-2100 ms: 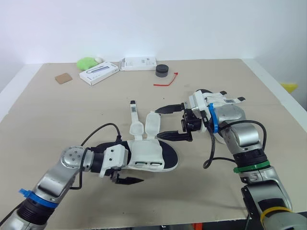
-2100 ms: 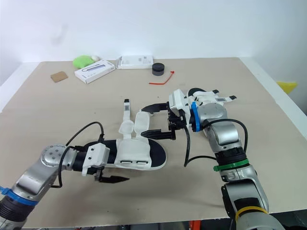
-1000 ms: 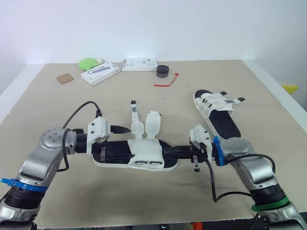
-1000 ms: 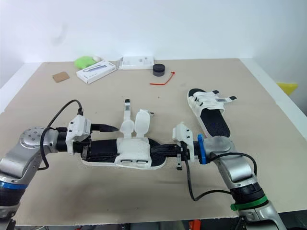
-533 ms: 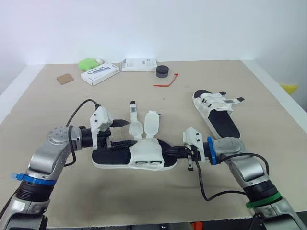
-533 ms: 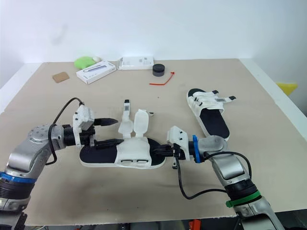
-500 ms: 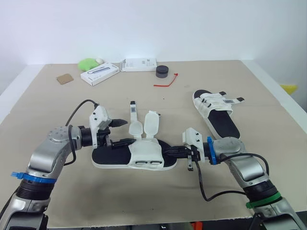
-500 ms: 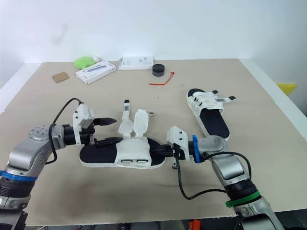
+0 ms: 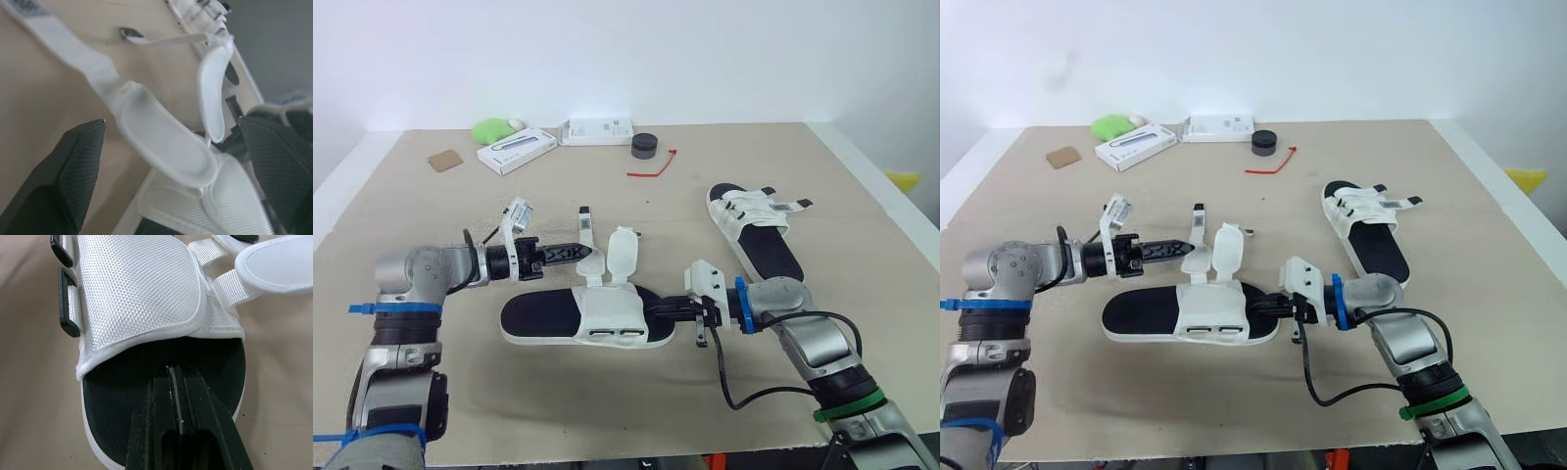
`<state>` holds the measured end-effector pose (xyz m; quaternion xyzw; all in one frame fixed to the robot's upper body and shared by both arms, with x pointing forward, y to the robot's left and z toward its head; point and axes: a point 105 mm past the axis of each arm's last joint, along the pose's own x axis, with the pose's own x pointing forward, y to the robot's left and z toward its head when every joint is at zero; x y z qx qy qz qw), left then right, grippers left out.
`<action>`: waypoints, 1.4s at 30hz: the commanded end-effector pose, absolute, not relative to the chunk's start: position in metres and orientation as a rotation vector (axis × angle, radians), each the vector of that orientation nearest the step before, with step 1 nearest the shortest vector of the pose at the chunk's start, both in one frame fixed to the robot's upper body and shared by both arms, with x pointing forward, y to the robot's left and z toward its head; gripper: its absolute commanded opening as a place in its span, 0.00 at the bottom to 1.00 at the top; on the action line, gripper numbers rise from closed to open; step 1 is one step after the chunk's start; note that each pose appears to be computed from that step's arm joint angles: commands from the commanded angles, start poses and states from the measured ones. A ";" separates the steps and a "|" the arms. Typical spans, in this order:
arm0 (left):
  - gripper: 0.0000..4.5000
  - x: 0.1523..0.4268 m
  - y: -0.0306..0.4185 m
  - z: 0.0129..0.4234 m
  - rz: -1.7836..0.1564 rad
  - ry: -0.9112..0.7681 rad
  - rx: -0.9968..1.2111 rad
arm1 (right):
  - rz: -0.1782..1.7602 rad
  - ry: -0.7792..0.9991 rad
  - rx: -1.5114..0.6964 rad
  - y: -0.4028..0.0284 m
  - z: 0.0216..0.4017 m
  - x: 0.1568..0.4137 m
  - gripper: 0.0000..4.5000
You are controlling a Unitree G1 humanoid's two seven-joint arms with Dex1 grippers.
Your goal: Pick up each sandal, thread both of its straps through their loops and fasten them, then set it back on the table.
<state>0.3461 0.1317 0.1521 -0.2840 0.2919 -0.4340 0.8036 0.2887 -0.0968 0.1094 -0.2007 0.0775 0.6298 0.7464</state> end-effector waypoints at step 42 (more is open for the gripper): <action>0.04 0.402 0.090 0.190 -0.991 0.324 -0.679 | 1.396 0.112 -0.479 -0.093 0.122 0.288 0.00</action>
